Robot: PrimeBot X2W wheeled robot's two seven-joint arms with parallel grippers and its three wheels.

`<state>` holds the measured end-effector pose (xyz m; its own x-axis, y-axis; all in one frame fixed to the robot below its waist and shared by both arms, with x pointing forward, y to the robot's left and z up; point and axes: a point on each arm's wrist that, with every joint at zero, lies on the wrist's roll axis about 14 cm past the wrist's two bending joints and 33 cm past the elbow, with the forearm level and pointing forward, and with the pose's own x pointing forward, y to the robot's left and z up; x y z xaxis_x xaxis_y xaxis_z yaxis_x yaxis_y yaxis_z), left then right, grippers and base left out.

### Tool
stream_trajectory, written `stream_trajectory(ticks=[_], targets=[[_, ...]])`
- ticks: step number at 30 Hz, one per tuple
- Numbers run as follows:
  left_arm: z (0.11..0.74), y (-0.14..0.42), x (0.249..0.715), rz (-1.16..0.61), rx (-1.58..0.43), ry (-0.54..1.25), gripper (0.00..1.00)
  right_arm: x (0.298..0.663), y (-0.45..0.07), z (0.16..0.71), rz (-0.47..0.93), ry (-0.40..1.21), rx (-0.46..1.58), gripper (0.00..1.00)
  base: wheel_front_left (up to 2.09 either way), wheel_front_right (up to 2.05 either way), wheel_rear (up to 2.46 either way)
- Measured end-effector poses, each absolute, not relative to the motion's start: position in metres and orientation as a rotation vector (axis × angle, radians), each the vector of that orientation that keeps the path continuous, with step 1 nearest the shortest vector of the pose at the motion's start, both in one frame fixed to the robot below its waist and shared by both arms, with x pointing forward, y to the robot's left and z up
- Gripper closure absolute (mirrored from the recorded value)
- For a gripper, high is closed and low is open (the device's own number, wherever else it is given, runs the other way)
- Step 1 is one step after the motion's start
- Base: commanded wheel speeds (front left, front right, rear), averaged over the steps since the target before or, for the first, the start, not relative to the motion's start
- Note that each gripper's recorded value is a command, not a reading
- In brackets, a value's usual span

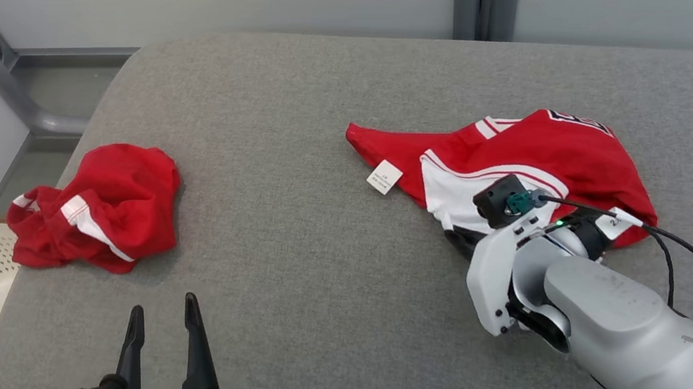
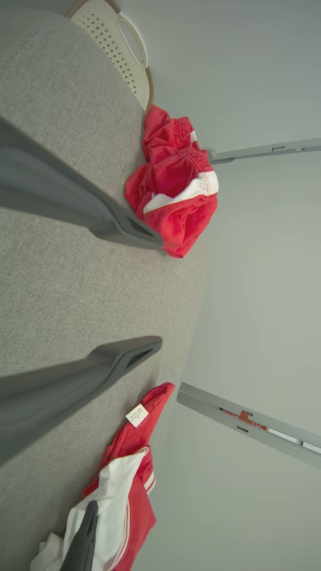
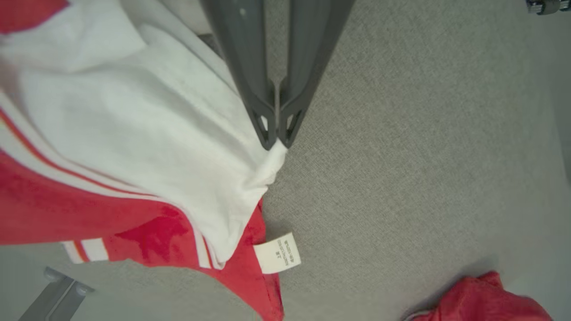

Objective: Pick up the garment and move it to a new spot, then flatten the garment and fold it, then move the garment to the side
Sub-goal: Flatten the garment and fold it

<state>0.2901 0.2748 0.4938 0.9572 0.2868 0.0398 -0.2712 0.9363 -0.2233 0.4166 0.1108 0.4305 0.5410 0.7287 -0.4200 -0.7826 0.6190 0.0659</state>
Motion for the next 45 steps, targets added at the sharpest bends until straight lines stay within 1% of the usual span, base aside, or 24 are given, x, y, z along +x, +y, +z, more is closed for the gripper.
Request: stream_trajectory(ticks=[4,7,11,15,17,23,28,33,38,45], targets=[[0.495,0.27,0.295,0.258,-0.214,-0.077,0.0,0.419,0.113,0.455,0.896,0.361,-0.062,1.0,0.0,0.0,0.0],[0.496,0.262,0.3,0.229,-0.216,-0.078,0.0,0.43,0.112,0.487,0.876,0.262,0.002,1.0,0.0,0.0,0.0],[0.497,0.249,0.311,0.178,-0.221,-0.077,0.0,0.455,0.086,0.534,0.805,0.116,0.072,1.0,0.0,0.0,0.0],[0.498,0.233,0.324,0.12,-0.223,-0.076,0.0,0.478,0.043,0.57,0.71,0.007,0.102,1.0,0.0,0.0,0.0],[0.499,0.224,0.331,0.089,-0.221,-0.074,0.0,0.486,0.02,0.583,0.655,-0.018,0.152,1.0,0.0,0.0,0.0],[0.499,0.198,0.356,-0.004,-0.217,-0.063,0.0,0.515,-0.073,0.598,0.453,-0.059,0.149,1.0,0.0,0.0,0.0],[0.492,0.186,0.376,-0.048,-0.209,-0.038,0.0,0.532,-0.138,0.575,0.294,-0.009,0.15,1.0,0.0,0.0,0.0],[0.477,0.179,0.391,-0.073,-0.202,0.007,0.0,0.535,-0.193,0.523,0.138,0.102,0.169,1.0,0.0,0.0,0.0],[0.463,0.176,0.4,-0.082,-0.2,0.043,0.0,0.527,-0.226,0.473,0.033,0.21,0.149,1.0,0.0,0.0,0.0],[0.458,0.173,0.406,-0.092,-0.201,0.058,0.0,0.517,-0.255,0.447,-0.06,0.264,0.095,1.0,0.0,0.0,0.0]])
